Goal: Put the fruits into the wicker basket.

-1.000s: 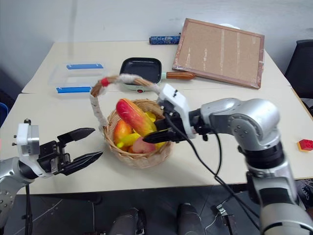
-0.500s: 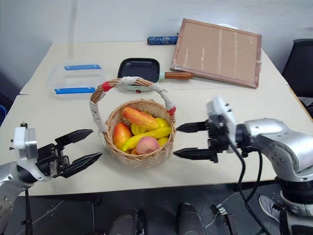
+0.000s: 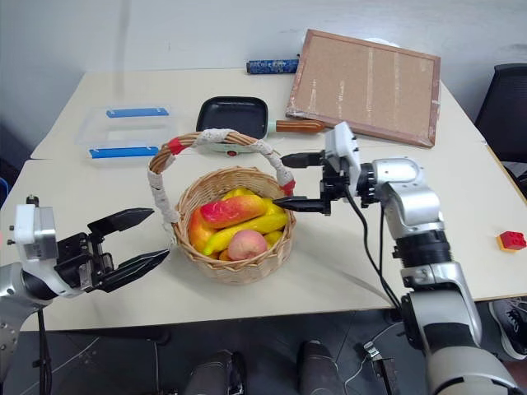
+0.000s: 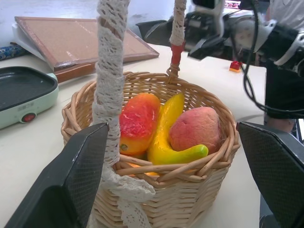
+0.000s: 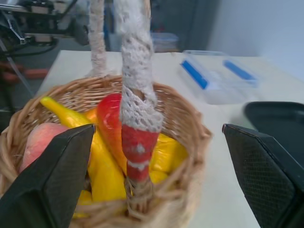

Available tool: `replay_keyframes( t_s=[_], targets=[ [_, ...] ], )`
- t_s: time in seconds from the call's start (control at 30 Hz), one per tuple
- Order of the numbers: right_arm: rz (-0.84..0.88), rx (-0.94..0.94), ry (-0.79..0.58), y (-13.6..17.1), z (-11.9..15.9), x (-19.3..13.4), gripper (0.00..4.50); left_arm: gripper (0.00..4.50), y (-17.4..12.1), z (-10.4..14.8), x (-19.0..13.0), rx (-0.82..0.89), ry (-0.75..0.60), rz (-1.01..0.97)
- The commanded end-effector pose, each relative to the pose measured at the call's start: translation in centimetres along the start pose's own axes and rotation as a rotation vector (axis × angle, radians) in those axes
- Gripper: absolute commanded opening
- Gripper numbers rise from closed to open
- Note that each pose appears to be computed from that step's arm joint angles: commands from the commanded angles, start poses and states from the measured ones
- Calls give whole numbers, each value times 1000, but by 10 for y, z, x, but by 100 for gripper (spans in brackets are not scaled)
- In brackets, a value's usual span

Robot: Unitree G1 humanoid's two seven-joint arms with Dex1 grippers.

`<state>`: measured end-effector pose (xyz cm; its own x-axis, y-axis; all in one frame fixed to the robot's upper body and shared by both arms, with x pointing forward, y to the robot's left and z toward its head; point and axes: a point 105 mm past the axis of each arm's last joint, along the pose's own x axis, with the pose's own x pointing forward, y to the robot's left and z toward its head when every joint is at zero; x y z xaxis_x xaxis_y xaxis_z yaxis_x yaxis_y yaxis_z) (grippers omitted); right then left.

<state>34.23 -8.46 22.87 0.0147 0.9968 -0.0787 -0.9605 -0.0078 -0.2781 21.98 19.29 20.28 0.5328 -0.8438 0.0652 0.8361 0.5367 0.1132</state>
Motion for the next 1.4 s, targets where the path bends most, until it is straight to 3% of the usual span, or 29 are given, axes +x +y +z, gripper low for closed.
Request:
replay_keyframes(
  t_s=[0.03,0.13,0.4,0.67,0.83,0.9,1.0,1.13,1.4],
  targets=[
    [127,5,-8,4,12,6,391,450,-5,6,2,15,-14,-21],
    [197,1,29,8,11,12,294,450,-5,6,0,17,-9,-18],
    [180,27,50,13,8,-4,26,450,-7,5,1,21,-3,-15],
    [-189,54,-23,36,37,-76,19,450,-10,7,17,26,-30,-92],
    [-741,38,-49,37,56,-163,19,450,1,10,39,27,-71,-166],
    [-868,40,-44,39,57,-184,19,450,5,11,45,24,-81,-173],
    [-1101,109,-42,37,43,-226,19,450,11,5,55,16,-83,-201],
    [-1268,145,40,29,13,-259,19,450,19,4,68,31,-90,-248],
    [-1310,236,104,10,-23,-272,19,450,25,3,73,52,-88,-261]
  ],
)
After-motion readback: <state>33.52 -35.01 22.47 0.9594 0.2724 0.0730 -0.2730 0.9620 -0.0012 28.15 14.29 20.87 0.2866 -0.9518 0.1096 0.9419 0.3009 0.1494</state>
